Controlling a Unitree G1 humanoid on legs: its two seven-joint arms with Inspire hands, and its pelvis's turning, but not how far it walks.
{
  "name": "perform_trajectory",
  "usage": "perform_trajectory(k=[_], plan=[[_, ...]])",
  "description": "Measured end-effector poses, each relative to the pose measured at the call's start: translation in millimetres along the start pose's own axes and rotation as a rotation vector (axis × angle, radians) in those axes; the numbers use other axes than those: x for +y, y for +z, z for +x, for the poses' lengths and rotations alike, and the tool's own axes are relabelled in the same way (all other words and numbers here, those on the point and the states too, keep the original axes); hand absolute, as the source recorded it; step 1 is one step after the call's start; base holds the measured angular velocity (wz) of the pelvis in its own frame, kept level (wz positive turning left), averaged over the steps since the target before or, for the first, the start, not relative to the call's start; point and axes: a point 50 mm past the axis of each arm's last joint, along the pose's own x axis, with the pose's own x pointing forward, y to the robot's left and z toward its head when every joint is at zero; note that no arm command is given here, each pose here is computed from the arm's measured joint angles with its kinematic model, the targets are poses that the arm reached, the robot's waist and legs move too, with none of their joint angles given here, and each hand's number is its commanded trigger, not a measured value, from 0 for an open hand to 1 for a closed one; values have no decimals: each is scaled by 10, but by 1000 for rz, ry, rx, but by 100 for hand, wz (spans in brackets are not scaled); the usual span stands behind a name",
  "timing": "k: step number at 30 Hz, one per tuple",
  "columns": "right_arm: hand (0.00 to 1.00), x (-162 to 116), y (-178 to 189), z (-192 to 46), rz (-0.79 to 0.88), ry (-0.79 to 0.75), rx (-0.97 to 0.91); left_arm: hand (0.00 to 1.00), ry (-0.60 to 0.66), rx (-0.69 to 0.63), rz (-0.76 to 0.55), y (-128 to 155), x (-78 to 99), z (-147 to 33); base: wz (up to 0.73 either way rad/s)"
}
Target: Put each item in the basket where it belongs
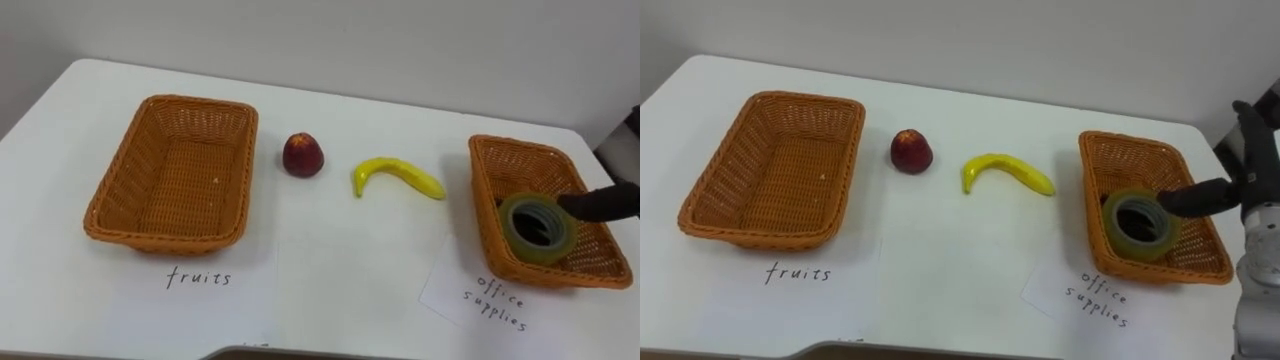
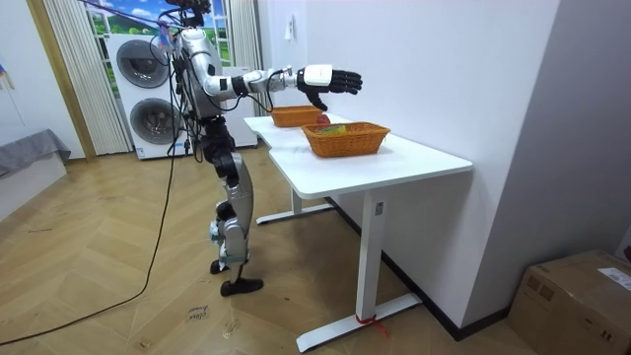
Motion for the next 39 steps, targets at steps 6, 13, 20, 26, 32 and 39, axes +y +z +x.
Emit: perform_trajectory(k=[6,13,20,26,32,39], plan=[[0,-141,353,-25,-17,-62,-142,0,-12,28,5,-54,-30,0,-6],[0,-167,446,-43,-19,-72,-181,0,-22,34,9,-46,-62,2,0],[0,-11,604,-19,-15,-3,-234,0,-15,21,14,1,-60,9,0],[0,14,804,23,32,11,-298,0,-3,25,21,-17,-23,15,8],[0,3,929,41,76,16,-340,0,-3,39,27,-74,-15,8,10],[0,97,972,31,90,61,-358,0,-17,36,64,-108,-50,-8,1]])
